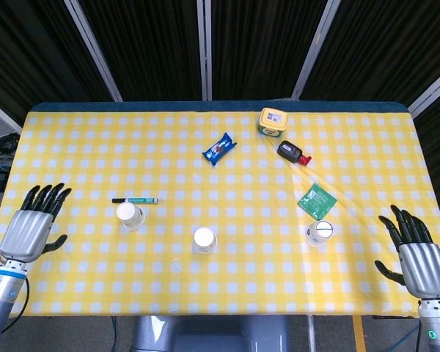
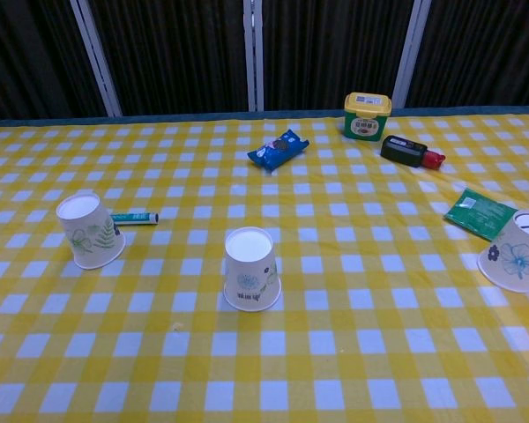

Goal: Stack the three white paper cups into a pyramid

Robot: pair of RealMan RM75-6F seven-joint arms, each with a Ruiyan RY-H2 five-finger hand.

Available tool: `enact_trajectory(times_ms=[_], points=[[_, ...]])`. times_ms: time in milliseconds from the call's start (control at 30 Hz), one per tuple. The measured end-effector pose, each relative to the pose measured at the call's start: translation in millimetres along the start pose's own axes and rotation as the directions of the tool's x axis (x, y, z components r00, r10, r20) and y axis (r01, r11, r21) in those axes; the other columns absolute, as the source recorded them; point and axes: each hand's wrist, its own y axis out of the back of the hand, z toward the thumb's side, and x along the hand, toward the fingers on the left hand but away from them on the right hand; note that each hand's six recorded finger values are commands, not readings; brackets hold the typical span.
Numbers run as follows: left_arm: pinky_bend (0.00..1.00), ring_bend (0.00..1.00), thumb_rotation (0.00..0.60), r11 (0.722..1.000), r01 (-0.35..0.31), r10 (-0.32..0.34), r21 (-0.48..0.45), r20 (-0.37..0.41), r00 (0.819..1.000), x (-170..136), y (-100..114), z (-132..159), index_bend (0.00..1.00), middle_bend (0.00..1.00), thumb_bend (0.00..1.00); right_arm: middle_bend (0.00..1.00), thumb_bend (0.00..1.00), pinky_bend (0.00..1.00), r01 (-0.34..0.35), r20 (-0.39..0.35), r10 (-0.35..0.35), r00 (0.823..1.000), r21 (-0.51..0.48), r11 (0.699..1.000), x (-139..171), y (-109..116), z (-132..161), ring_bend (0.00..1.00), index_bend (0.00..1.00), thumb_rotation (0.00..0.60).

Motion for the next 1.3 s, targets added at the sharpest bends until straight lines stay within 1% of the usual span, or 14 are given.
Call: enact_trajectory(times_ms=[200, 400, 533, 833, 967, 1033, 1100, 1167, 1300], points=[[0.0, 0.0, 0.6, 0.998, 0.057, -0.058, 0.018, 0.039, 0.998, 27, -1, 23, 0.16, 0.0, 0.25, 0.0, 0.06, 0.13, -0.008, 0.001, 0.008, 1.0, -0.016, 1.0, 0, 0, -1, 0.0, 0.16, 0.6], [0.0, 0.0, 0.6, 0.991, 0.121, -0.124, 0.057, 0.035, 0.992, 51, -8, 42, 0.16, 0.0, 0.25, 0.0, 0.06, 0.13, -0.014, 0.002, 0.014, 1.0, -0.03, 0.999, -1, 0, -3, 0.0, 0.16, 0.6], [0.0, 0.0, 0.6, 0.986, 0.153, -0.156, 0.062, 0.04, 0.987, 65, -13, 58, 0.15, 0.0, 0.25, 0.0, 0.06, 0.13, -0.019, -0.001, 0.018, 1.0, -0.036, 0.999, -1, -1, -2, 0.0, 0.16, 0.6], [0.0, 0.0, 0.6, 0.971, 0.223, -0.228, 0.084, 0.056, 0.972, 90, -31, 90, 0.2, 0.0, 0.26, 0.0, 0.06, 0.13, -0.014, 0.0, 0.014, 1.0, -0.05, 0.999, -1, 2, -4, 0.0, 0.16, 0.6], [0.0, 0.0, 0.6, 0.966, 0.244, -0.249, 0.089, 0.055, 0.967, 96, -39, 98, 0.24, 0.0, 0.26, 0.0, 0.06, 0.13, -0.013, 0.003, 0.014, 1.0, -0.054, 0.998, -1, 2, -5, 0.0, 0.16, 0.6], [0.0, 0.0, 0.6, 0.965, 0.245, -0.25, 0.093, 0.049, 0.967, 99, -42, 98, 0.28, 0.0, 0.3, 0.0, 0.06, 0.13, -0.011, 0.004, 0.011, 1.0, -0.052, 0.999, -1, 3, -5, 0.0, 0.16, 0.6], [0.0, 0.0, 0.6, 0.965, 0.245, -0.25, 0.098, 0.044, 0.967, 101, -44, 99, 0.33, 0.0, 0.4, 0.0, 0.06, 0.13, -0.009, 0.005, 0.009, 1.0, -0.053, 0.999, -1, 3, -5, 0.0, 0.16, 0.6], [0.0, 0.0, 0.6, 0.964, 0.248, -0.253, 0.096, 0.042, 0.967, 102, -46, 99, 0.37, 0.0, 0.45, 0.0, 0.06, 0.13, -0.006, 0.006, 0.006, 1.0, -0.056, 0.998, -1, 4, -5, 0.0, 0.16, 0.6], [0.0, 0.0, 0.6, 0.965, 0.242, -0.247, 0.097, 0.043, 0.968, 100, -44, 99, 0.42, 0.0, 0.46, 0.0, 0.06, 0.13, 0.003, 0.012, -0.002, 1.0, -0.056, 0.998, -2, 5, -6, 0.0, 0.16, 0.6]])
